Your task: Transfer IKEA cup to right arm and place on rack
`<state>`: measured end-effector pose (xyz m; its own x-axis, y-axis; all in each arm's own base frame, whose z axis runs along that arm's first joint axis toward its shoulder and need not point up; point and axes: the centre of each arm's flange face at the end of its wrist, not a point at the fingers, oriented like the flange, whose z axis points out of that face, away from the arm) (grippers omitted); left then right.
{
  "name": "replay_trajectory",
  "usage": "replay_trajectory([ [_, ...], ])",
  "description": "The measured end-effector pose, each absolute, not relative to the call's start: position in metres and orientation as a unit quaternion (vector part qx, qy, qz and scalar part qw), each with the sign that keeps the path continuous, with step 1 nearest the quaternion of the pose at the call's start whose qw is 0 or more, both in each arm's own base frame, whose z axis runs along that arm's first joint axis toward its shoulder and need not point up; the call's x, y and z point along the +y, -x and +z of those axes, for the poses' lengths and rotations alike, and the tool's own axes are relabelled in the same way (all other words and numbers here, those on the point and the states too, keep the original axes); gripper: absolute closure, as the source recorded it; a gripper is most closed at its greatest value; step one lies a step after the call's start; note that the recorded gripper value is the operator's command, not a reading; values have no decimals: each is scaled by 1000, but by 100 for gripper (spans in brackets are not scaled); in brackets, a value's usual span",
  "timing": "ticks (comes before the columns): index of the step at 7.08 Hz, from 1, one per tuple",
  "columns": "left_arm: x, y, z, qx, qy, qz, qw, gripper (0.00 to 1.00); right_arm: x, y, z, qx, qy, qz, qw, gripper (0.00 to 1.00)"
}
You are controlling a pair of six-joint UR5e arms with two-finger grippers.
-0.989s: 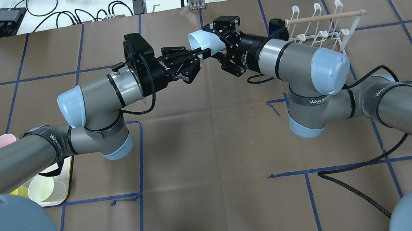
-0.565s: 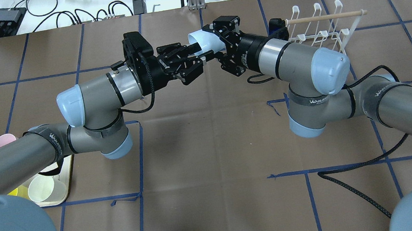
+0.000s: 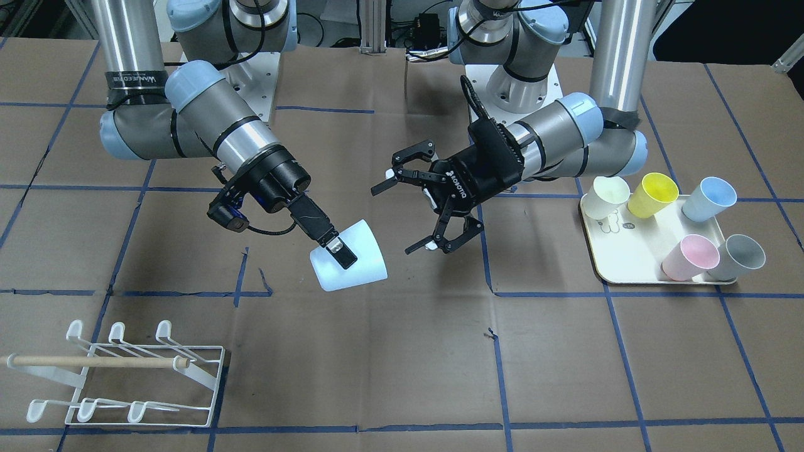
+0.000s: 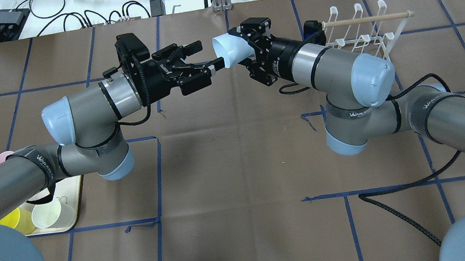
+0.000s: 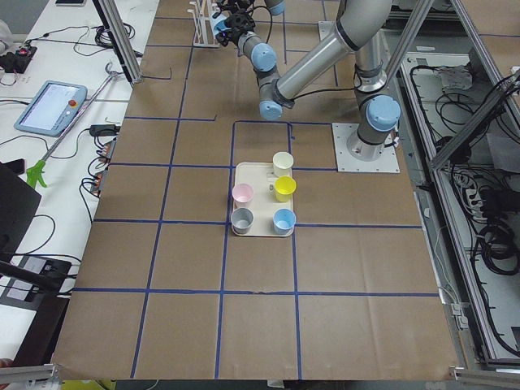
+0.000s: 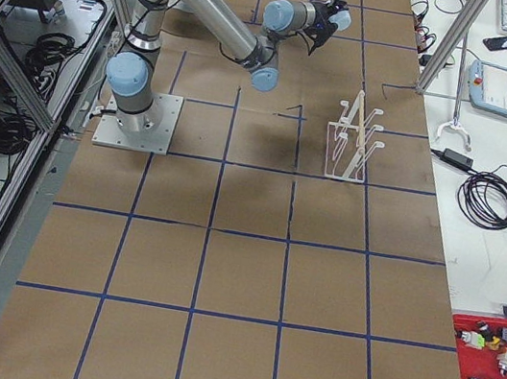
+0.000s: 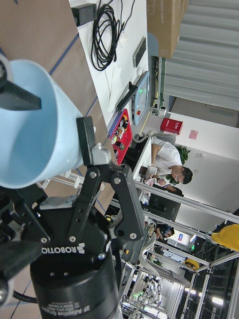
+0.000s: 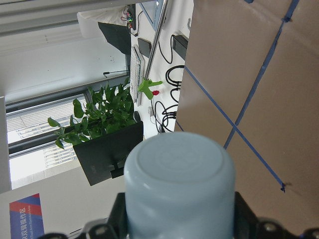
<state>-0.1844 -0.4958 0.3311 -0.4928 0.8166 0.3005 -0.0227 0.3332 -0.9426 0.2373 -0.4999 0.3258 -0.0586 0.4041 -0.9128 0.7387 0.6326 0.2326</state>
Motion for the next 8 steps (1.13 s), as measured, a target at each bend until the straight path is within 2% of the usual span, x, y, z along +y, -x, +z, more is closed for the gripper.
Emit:
replay_trajectory([
  [3,-509,133,341,-701,263,515,418,3,-511,-212,331,708,-401,-181,552,55],
  [6,-556,113,347,-768,179,498,359,3,-528,-159,337,759,-290,-320,487,65],
  [8,-575,107,338,-846,91,443,281,3,-548,-125,348,784,-202,-429,400,64],
])
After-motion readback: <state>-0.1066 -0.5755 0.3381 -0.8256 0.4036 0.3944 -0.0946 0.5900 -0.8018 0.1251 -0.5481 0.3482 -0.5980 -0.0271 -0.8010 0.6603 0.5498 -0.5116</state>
